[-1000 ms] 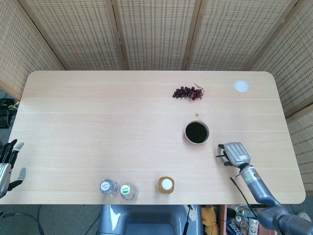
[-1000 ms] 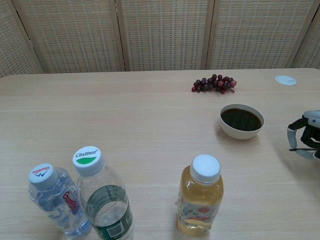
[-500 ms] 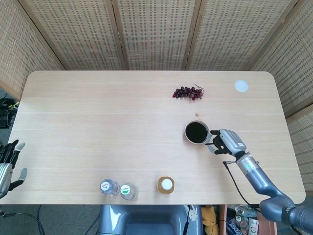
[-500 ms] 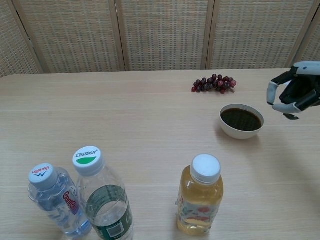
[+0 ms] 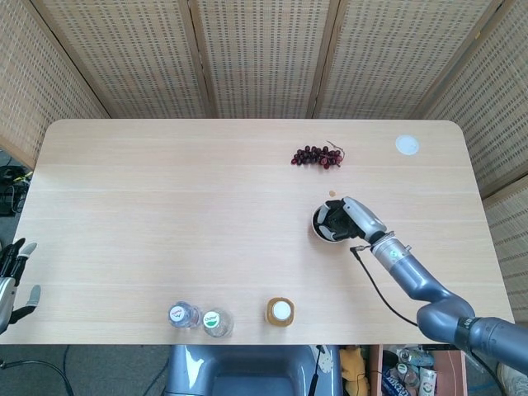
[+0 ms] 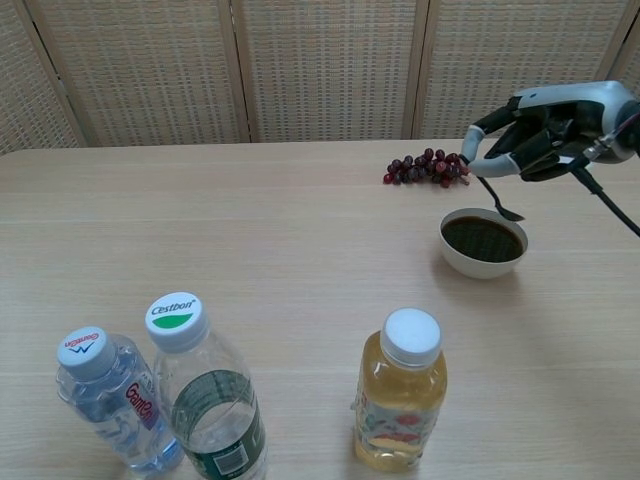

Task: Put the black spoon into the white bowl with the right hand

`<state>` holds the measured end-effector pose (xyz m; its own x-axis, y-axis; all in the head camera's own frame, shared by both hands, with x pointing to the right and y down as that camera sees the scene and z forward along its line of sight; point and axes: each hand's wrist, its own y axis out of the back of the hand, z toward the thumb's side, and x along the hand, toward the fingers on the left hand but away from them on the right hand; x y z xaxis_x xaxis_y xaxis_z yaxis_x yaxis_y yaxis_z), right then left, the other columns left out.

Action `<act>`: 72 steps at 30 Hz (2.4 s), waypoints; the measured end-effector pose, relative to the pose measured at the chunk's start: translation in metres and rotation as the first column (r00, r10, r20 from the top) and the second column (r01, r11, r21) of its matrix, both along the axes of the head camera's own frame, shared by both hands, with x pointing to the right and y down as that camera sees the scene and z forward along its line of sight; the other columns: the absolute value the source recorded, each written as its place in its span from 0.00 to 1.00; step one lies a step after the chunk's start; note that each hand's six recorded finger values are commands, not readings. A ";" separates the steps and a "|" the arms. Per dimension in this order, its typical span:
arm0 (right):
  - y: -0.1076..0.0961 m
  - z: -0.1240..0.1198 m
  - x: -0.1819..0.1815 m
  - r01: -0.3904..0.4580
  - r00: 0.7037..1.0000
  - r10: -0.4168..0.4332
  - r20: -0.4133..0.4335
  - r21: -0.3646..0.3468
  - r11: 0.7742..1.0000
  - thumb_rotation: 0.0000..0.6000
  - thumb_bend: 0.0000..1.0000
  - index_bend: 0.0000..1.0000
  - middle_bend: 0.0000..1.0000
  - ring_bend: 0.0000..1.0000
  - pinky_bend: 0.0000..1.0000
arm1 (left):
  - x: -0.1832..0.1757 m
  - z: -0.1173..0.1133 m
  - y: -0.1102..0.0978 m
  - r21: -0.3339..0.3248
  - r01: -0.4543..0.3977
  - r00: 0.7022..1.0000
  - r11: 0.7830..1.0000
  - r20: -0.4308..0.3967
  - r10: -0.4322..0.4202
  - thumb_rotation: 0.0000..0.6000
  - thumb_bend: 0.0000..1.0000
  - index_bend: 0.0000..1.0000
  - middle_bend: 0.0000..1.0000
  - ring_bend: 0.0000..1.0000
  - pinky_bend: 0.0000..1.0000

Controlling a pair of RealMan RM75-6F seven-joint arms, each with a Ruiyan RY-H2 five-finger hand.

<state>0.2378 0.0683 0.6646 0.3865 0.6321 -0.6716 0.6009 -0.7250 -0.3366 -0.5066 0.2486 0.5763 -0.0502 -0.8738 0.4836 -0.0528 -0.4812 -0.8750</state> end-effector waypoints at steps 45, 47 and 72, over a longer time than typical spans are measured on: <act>-0.019 0.088 -0.008 0.038 0.974 -0.041 -0.223 -0.018 0.999 1.00 0.80 0.75 0.97 0.99 1.00 | -0.008 -0.004 0.011 -0.016 0.033 0.999 0.999 0.024 -0.032 1.00 0.48 0.03 0.00 0.00 0.00; -0.021 0.089 -0.008 0.038 0.973 -0.041 -0.228 -0.014 0.999 1.00 0.80 0.75 0.97 0.99 1.00 | -0.008 -0.004 0.011 -0.016 0.034 0.999 0.999 0.025 -0.033 1.00 0.48 0.03 0.00 0.00 0.00; -0.005 0.091 -0.002 0.078 0.969 -0.088 -0.230 -0.049 0.996 1.00 0.80 0.76 0.97 0.99 1.00 | -0.006 -0.001 0.011 -0.025 0.025 0.999 0.999 0.023 -0.025 1.00 0.48 0.03 0.00 0.00 0.00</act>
